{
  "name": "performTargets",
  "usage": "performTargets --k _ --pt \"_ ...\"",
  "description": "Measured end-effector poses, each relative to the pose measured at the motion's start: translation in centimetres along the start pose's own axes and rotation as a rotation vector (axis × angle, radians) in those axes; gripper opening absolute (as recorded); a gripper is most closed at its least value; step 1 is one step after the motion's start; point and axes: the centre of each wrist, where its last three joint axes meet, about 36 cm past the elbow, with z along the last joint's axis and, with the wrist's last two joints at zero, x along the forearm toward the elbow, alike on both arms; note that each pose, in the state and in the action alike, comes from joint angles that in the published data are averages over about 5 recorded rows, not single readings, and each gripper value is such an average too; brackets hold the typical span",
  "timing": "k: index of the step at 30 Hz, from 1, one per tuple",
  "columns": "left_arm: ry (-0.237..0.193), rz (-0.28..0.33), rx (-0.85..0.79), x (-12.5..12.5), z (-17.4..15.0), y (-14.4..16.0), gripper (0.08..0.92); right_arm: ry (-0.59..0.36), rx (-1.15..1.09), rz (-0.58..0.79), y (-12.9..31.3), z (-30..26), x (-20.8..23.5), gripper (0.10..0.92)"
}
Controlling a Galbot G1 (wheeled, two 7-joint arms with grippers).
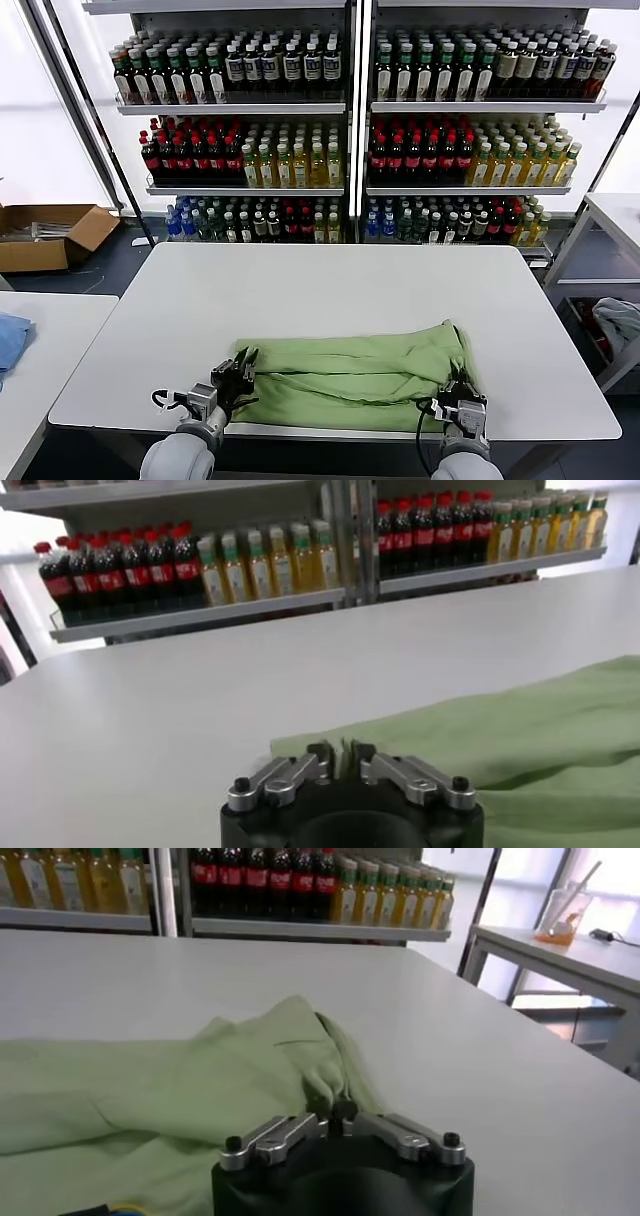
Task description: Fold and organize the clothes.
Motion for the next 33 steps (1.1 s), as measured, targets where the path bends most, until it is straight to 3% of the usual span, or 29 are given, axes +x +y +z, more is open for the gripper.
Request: performTargets --k 10,17,33 --pt "-0.039 -0.055 0.003 1.7 -1.4 -0.3 0.609 -0.121 -0.067 -0.026 -1.7 -3.2 2.3 0.621" --pt "-0.023 -0.106 0.023 2.7 -1.0 -0.7 0.791 -0.202 -0.113 -0.04 -2.2 -5.6 4.1 0.799" --pt "0.028 -0.155 0.114 2.7 0.8 -1.6 0.823 -0.239 -0.133 -0.071 -2.4 -6.1 5.6 0.823"
